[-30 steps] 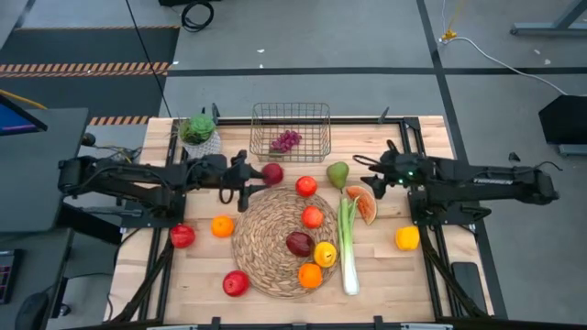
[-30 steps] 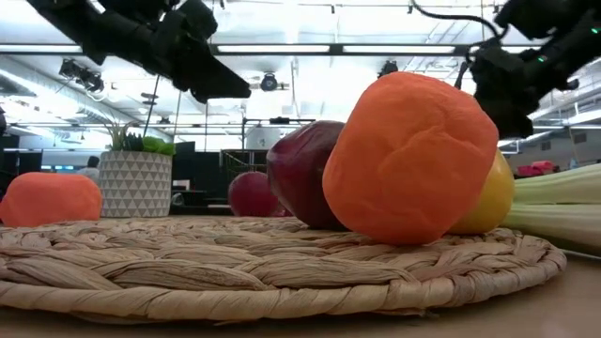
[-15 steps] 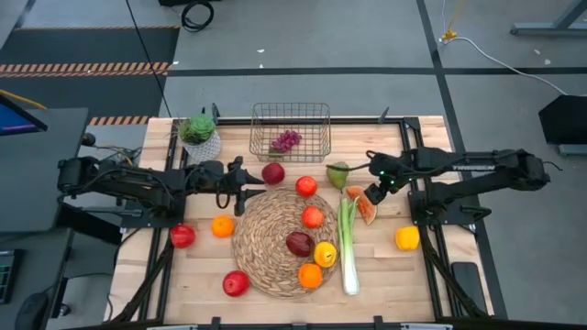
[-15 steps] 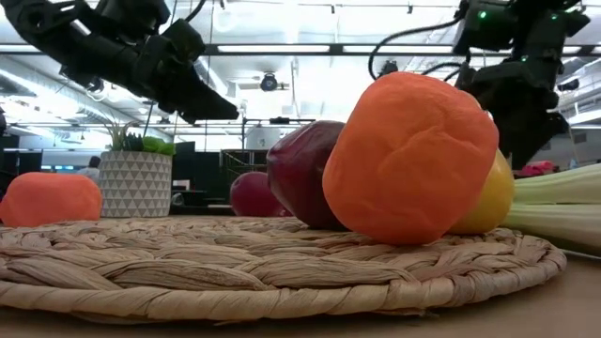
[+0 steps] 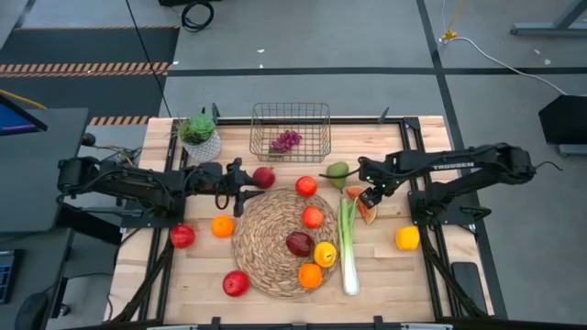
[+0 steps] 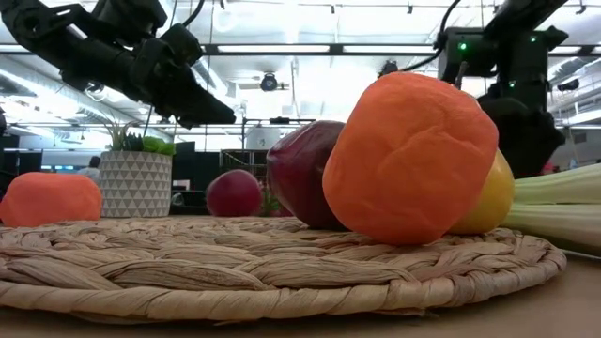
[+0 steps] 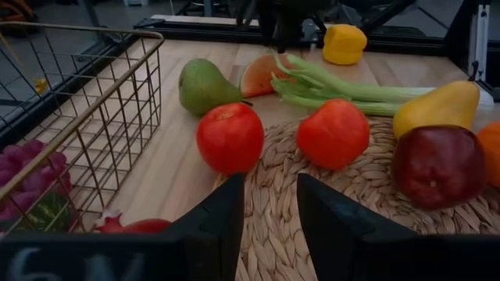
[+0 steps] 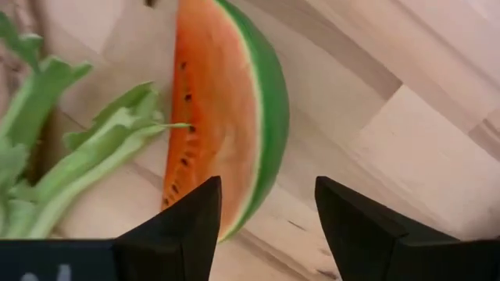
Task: Build produce basket
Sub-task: Put the watermelon into the wire basket
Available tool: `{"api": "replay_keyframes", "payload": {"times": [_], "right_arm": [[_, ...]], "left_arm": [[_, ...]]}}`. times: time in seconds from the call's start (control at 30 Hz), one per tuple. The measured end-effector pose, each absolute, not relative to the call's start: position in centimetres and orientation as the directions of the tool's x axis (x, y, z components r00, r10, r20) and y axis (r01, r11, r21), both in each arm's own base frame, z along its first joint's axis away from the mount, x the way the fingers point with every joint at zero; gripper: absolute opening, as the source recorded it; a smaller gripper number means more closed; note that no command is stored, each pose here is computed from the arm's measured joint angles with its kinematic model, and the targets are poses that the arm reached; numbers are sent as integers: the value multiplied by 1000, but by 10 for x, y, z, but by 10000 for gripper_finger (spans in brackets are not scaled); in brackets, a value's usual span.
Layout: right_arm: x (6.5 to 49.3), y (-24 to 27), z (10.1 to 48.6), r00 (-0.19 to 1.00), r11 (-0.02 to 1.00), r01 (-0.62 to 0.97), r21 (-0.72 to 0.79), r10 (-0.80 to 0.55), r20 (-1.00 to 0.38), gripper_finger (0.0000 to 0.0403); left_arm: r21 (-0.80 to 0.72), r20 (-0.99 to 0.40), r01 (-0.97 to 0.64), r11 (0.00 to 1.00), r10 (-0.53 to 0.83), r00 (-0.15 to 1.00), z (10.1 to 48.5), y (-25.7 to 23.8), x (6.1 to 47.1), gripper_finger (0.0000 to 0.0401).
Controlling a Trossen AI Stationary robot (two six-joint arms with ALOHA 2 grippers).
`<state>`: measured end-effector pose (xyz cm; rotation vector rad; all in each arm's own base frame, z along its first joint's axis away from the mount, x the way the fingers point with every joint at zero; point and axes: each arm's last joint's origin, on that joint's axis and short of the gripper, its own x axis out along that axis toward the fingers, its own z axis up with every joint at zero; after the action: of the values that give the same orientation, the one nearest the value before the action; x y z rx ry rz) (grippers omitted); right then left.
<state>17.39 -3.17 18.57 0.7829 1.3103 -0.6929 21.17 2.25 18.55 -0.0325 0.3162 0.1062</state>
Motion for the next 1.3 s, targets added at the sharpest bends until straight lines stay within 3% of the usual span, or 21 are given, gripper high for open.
{"api": "replay_keyframes", "payload": {"times": [0.47, 0.9, 1.3], "right_arm": [[187, -34, 173, 125, 592, 800, 97, -7, -992, 120], [186, -35, 173, 128, 601, 794, 93, -16, -992, 71], [182, -34, 190, 213, 605, 781, 155, -24, -977, 26]], "left_arm": [[-15, -314, -78, 997, 69, 947, 185, 16, 212, 126], [-20, -333, -80, 997, 69, 940, 183, 16, 212, 125], [-22, -332, -80, 997, 69, 941, 184, 16, 212, 125]]}}
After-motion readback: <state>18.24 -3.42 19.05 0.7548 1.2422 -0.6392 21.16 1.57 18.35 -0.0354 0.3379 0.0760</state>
